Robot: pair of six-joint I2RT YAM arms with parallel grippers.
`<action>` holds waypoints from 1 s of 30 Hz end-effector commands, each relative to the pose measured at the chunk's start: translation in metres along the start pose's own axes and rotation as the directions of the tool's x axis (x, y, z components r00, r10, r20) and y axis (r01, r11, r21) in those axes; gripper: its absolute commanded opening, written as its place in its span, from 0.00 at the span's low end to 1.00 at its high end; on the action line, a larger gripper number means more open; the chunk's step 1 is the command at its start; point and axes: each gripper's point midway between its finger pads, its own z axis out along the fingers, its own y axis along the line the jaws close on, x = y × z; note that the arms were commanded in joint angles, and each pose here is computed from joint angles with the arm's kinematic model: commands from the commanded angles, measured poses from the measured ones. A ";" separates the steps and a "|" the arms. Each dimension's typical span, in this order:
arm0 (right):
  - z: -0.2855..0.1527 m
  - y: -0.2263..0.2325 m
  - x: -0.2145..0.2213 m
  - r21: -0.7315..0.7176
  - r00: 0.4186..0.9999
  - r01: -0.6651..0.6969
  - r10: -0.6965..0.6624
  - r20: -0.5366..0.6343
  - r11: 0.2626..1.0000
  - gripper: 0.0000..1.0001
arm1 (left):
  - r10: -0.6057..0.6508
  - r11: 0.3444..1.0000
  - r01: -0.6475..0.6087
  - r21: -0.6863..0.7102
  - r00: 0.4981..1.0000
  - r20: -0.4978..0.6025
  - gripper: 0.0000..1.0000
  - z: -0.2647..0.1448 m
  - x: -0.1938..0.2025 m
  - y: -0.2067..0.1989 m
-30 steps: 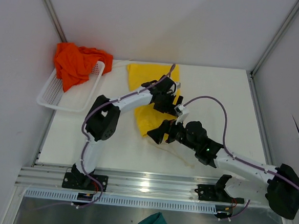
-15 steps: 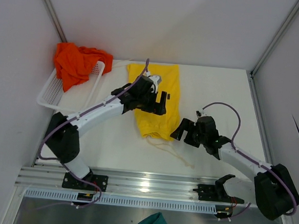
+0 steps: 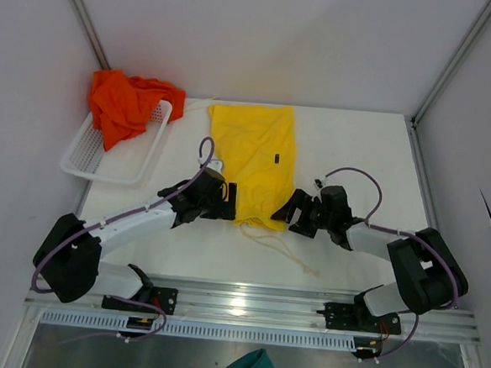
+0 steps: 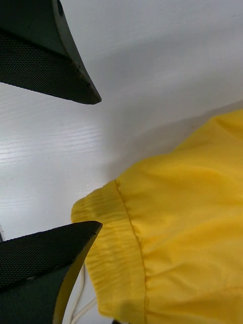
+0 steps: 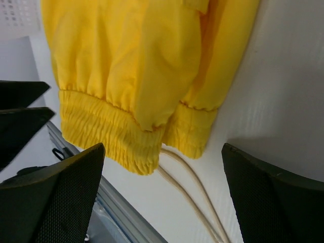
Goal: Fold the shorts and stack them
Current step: Fold the shorts
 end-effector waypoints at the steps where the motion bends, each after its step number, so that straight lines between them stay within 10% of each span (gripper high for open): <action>1: 0.009 0.010 -0.005 -0.063 1.000 -0.021 0.020 -0.007 0.998 0.99 | -0.052 0.998 0.053 -0.014 0.996 0.075 0.98 0.010 -0.010 0.000; 17: 0.026 0.000 -0.001 -0.023 0.998 -0.034 0.033 -0.048 0.999 0.82 | 0.023 0.996 -0.022 -0.087 1.000 0.018 0.96 0.036 0.005 -0.013; 30: 0.033 -0.002 -0.019 0.004 0.999 -0.050 0.050 -0.005 0.999 0.30 | 0.056 0.991 -0.049 -0.124 0.997 0.055 0.96 0.013 -0.012 -0.006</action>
